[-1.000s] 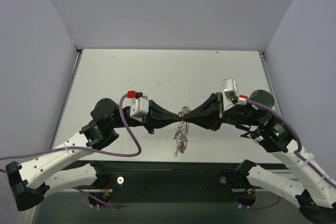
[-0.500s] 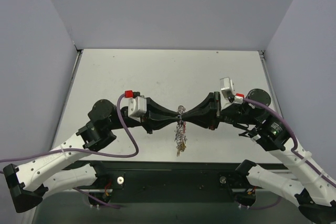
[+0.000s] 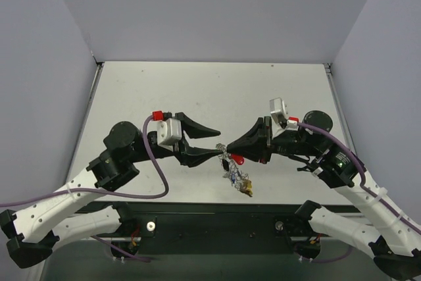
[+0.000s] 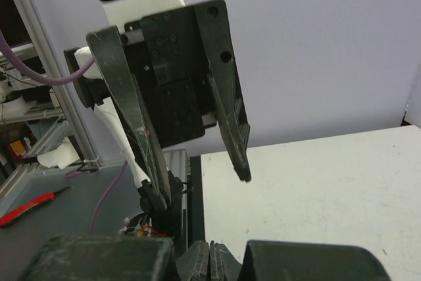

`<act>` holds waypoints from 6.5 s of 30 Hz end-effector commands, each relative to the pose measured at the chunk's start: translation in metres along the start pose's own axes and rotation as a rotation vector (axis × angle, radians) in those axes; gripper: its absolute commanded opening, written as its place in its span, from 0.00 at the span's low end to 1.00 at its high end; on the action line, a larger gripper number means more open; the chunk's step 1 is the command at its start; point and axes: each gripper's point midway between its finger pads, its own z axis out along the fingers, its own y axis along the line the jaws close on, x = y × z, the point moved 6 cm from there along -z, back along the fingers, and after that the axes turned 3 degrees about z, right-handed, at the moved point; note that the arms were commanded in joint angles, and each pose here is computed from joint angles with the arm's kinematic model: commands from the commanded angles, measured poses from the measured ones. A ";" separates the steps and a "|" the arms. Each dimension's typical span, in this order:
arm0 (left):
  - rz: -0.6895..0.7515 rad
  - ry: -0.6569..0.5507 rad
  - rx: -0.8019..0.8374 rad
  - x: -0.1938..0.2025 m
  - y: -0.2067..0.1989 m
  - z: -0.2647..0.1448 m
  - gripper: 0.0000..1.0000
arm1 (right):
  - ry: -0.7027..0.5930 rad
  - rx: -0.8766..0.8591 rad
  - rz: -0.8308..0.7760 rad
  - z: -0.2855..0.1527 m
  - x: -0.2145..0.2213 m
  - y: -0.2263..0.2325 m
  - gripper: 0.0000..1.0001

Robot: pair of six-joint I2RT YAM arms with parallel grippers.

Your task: Put the keys on the keyring

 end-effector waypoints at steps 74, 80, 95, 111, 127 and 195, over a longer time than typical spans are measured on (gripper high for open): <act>-0.083 0.309 0.095 0.031 0.000 0.015 0.31 | -0.063 -0.003 -0.083 -0.001 -0.022 0.002 0.00; -0.070 0.319 0.095 0.031 -0.001 0.011 0.33 | -0.066 -0.004 -0.085 -0.002 -0.022 0.003 0.00; -0.070 0.350 0.092 0.040 0.000 0.010 0.33 | -0.064 -0.006 -0.085 0.000 -0.024 0.002 0.00; -0.058 0.365 0.104 0.042 -0.002 0.007 0.37 | -0.066 -0.007 -0.083 -0.001 -0.023 0.003 0.00; -0.089 0.342 0.088 0.044 0.002 0.016 0.31 | -0.067 -0.013 -0.076 -0.001 -0.021 0.004 0.00; 0.062 -0.097 -0.042 -0.023 -0.002 -0.010 0.00 | -0.094 0.162 0.000 -0.002 -0.004 -0.019 0.00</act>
